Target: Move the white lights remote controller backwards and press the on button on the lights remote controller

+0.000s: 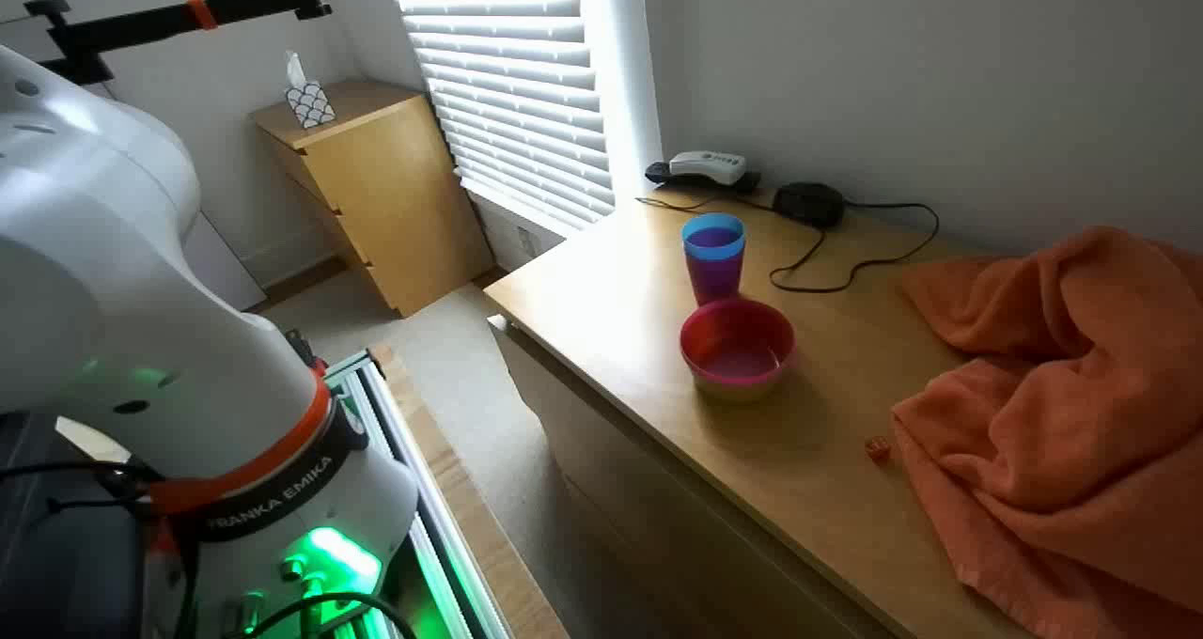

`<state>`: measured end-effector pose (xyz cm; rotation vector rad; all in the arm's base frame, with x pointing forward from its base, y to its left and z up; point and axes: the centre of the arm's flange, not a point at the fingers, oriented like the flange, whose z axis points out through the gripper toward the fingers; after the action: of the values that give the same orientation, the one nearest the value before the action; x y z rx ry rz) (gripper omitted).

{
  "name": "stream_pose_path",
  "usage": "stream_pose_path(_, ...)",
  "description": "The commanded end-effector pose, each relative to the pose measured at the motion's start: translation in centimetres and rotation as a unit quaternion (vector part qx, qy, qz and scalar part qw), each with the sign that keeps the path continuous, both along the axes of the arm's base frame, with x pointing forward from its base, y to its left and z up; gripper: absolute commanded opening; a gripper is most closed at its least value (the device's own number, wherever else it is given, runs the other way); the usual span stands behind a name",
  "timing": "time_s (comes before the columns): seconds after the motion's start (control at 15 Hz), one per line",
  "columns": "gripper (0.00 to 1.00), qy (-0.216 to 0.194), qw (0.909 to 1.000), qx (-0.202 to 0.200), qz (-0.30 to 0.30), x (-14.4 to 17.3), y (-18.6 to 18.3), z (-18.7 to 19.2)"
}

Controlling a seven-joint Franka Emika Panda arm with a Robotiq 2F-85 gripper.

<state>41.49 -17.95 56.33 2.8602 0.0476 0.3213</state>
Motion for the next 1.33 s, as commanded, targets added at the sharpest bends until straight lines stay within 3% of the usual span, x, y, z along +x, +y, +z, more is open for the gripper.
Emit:
stream_pose_path(0.0, 1.0, 0.0, 1.0, 0.0, 0.0, 0.0, 0.0, 0.0)
stream_pose_path(0.4, 1.0, 0.0, 1.0, 0.0, 0.0, 0.0, 0.0, 0.0)
stream_pose_path(0.47, 1.0, -0.008, 0.9999, 0.006, -0.011, 1.5, 0.5, -0.4)
stream_pose_path(0.53, 1.0, -0.006, 0.9993, 0.036, -0.012, 2.4, 1.8, -0.5)
stream_pose_path(0.8, 1.0, 0.006, 0.9942, 0.107, -0.009, 6.9, 11.5, -3.3)
stream_pose_path(0.87, 1.0, 0.019, 0.9912, 0.127, -0.031, 8.1, 13.9, -4.0)
stream_pose_path(1.0, 1.0, 0.046, 0.987, 0.129, -0.084, 9.8, 19.1, -5.8)
stream_pose_path(1.2, 1.0, 0.037, 0.978, 0.126, -0.162, 11.6, 24.5, -9.2)
stream_pose_path(1.27, 1.0, 0.017, 0.9737, 0.133, -0.185, 12.8, 25.4, -10.8)
